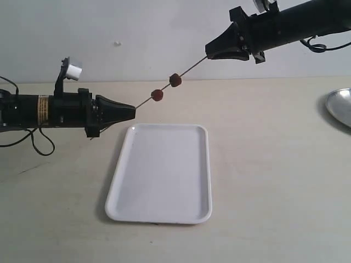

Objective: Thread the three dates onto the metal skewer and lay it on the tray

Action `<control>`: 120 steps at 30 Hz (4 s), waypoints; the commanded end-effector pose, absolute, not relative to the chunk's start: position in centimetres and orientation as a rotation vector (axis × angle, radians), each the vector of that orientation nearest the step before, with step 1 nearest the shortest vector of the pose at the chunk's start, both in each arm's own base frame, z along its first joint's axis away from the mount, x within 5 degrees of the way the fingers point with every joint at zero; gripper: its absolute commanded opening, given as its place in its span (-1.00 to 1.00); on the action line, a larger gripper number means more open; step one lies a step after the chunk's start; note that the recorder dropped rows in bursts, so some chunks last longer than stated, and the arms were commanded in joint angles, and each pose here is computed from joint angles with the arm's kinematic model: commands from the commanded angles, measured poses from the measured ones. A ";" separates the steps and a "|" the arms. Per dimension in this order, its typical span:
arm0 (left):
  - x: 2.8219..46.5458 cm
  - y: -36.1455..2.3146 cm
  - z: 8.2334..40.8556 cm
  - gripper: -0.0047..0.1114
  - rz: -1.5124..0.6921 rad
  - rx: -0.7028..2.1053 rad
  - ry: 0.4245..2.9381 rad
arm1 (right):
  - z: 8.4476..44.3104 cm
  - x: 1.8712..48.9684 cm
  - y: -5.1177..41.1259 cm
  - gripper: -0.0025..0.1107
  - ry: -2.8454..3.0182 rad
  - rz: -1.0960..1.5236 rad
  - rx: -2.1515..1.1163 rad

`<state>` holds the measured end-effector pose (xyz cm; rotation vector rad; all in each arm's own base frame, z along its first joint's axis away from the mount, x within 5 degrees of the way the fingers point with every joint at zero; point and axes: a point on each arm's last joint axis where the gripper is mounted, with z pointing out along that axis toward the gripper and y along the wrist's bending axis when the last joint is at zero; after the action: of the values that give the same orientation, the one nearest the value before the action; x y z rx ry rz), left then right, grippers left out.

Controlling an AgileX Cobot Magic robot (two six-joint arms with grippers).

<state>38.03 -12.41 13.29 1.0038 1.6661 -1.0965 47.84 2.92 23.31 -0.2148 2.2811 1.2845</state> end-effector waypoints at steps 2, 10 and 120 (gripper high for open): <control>37.7 -14.3 14.4 -0.92 -1.160 0.989 1.599 | 24.2 47.4 4.3 -0.64 2.245 1.355 -0.261; 37.1 -15.5 15.4 -0.92 -1.168 1.023 1.564 | 24.2 47.2 6.0 -0.64 2.246 1.373 -0.306; 29.2 -19.9 17.0 -0.92 -0.574 0.431 2.228 | 30.7 44.2 3.3 0.19 2.406 0.782 -0.420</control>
<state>30.20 -18.99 16.42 0.4490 2.2210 -0.5824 44.63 3.33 29.76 -0.4142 2.4214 0.7827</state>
